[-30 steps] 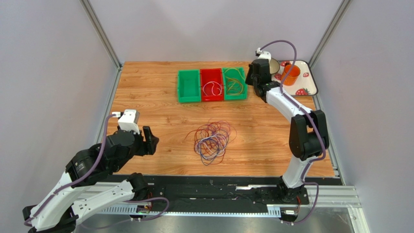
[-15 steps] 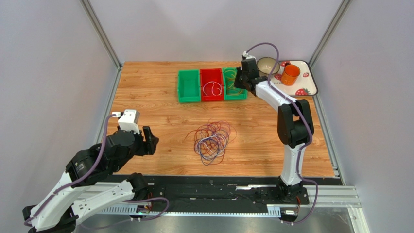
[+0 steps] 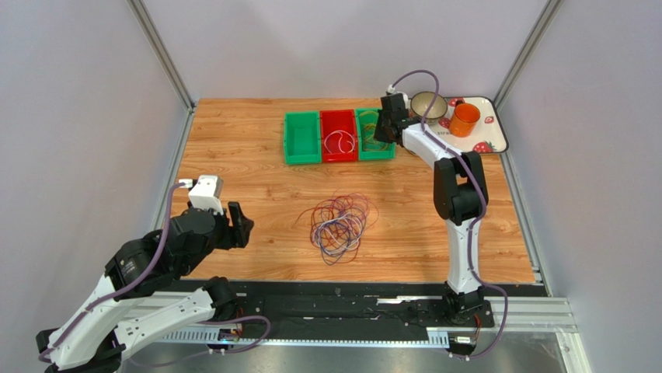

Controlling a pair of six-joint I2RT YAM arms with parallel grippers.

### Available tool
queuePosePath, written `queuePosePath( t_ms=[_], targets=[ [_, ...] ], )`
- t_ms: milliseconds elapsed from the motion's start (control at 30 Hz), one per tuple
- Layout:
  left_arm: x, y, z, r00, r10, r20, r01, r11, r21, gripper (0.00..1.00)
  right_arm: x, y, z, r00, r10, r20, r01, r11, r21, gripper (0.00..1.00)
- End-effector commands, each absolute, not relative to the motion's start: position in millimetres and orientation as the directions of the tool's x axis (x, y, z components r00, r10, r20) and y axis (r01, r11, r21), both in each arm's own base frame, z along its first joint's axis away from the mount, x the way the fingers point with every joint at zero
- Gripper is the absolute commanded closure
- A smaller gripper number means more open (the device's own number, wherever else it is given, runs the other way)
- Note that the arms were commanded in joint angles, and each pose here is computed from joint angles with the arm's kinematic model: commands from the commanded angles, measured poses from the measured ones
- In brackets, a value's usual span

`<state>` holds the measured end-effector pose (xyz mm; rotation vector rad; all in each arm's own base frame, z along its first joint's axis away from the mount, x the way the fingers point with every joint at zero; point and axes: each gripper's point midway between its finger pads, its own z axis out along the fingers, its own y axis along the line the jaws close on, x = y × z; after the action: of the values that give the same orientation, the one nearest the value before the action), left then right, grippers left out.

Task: Untangle the cables
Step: Place the cable in the bin.

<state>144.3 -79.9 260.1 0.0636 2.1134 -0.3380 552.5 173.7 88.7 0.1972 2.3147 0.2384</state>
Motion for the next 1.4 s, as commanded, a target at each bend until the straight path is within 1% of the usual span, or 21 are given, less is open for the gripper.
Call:
queuePosePath(
  t_ms=[0,133,233,267,333,367,433,533,667,767,800,867,900,933,967,1000,1033,1067,1167,1267,1367],
  targets=[
    [147,-80,259,-0.534,-0.084,-0.841,0.173,0.963,-0.206,0.29,554,167,85,-0.683,0.241,-0.689,0.109,0.967,0.23,1.0],
    [146,-80,261,-0.532,-0.088,-0.842,0.176,0.961,-0.212,0.29,550,172,91,-0.701,0.223,-0.677,0.086,0.969,0.231,1.0],
    [146,-80,261,-0.53,-0.093,-0.843,0.176,0.96,-0.216,0.29,544,170,107,-0.699,0.213,-0.683,0.075,0.971,0.226,1.0],
    [146,-79,261,-0.528,-0.094,-0.844,0.175,0.96,-0.217,0.29,542,169,122,-0.684,0.21,-0.699,0.063,0.971,0.23,0.91],
    [145,-79,262,-0.527,-0.098,-0.844,0.178,0.959,-0.222,0.29,537,169,133,-0.677,0.203,-0.708,0.049,0.972,0.231,0.83],
    [145,-79,262,-0.527,-0.097,-0.844,0.177,0.959,-0.22,0.29,535,168,145,-0.666,0.202,-0.718,0.04,0.971,0.235,0.75],
    [145,-79,263,-0.525,-0.099,-0.845,0.179,0.958,-0.223,0.29,531,169,154,-0.663,0.192,-0.724,0.027,0.972,0.233,0.68],
    [144,-79,263,-0.523,-0.098,-0.846,0.182,0.958,-0.223,0.29,525,167,169,-0.656,0.19,-0.731,0.02,0.972,0.234,0.64],
    [144,-78,263,-0.521,-0.103,-0.848,0.182,0.956,-0.228,0.29,522,169,184,-0.642,0.198,-0.741,0.007,0.968,0.253,0.62],
    [143,-78,264,-0.519,-0.106,-0.848,0.184,0.955,-0.232,0.29,530,175,195,-0.617,0.221,-0.755,-0.003,0.959,0.284,0.65],
    [144,-78,264,-0.518,-0.107,-0.849,0.184,0.955,-0.233,0.29,535,180,190,-0.626,0.229,-0.745,-0.007,0.954,0.299,0.67],
    [143,-78,264,-0.518,-0.108,-0.848,0.185,0.954,-0.234,0.29,549,188,208,-0.6,0.246,-0.761,-0.025,0.945,0.326,0.72],
    [143,-78,265,-0.516,-0.11,-0.85,0.185,0.954,-0.236,0.29,554,190,208,-0.598,0.257,-0.759,-0.023,0.941,0.337,0.78],
    [143,-78,264,-0.517,-0.108,-0.849,0.184,0.955,-0.234,0.3,560,196,190,-0.621,0.263,-0.738,-0.007,0.94,0.341,0.83],
    [143,-78,265,-0.517,-0.11,-0.849,0.186,0.954,-0.236,0.3,571,197,204,-0.594,0.285,-0.752,-0.01,0.933,0.361,0.88],
    [143,-78,264,-0.517,-0.109,-0.849,0.184,0.954,-0.235,0.3,576,199,203,-0.596,0.294,-0.748,-0.007,0.929,0.371,0.93],
    [143,-77,265,-0.515,-0.112,-0.85,0.183,0.954,-0.237,0.3,583,203,184,-0.619,0.296,-0.727,0.004,0.927,0.374,0.95],
    [143,-77,265,-0.515,-0.113,-0.85,0.183,0.954,-0.238,0.3,590,206,194,-0.599,0.307,-0.74,-0.004,0.923,0.386,0.96],
    [143,-75,266,-0.511,-0.12,-0.851,0.179,0.954,-0.241,0.3,601,207,175,-0.61,0.322,-0.724,0.022,0.92,0.39,0.99],
    [143,-74,266,-0.509,-0.122,-0.852,0.175,0.955,-0.241,0.3,602,205,157,-0.619,0.344,-0.706,0.058,0.916,0.397,1.0],
    [143,-74,266,-0.509,-0.123,-0.852,0.173,0.955,-0.241,0.3,596,203,126,-0.646,0.354,-0.676,0.082,0.913,0.4,1.0]
  ],
)
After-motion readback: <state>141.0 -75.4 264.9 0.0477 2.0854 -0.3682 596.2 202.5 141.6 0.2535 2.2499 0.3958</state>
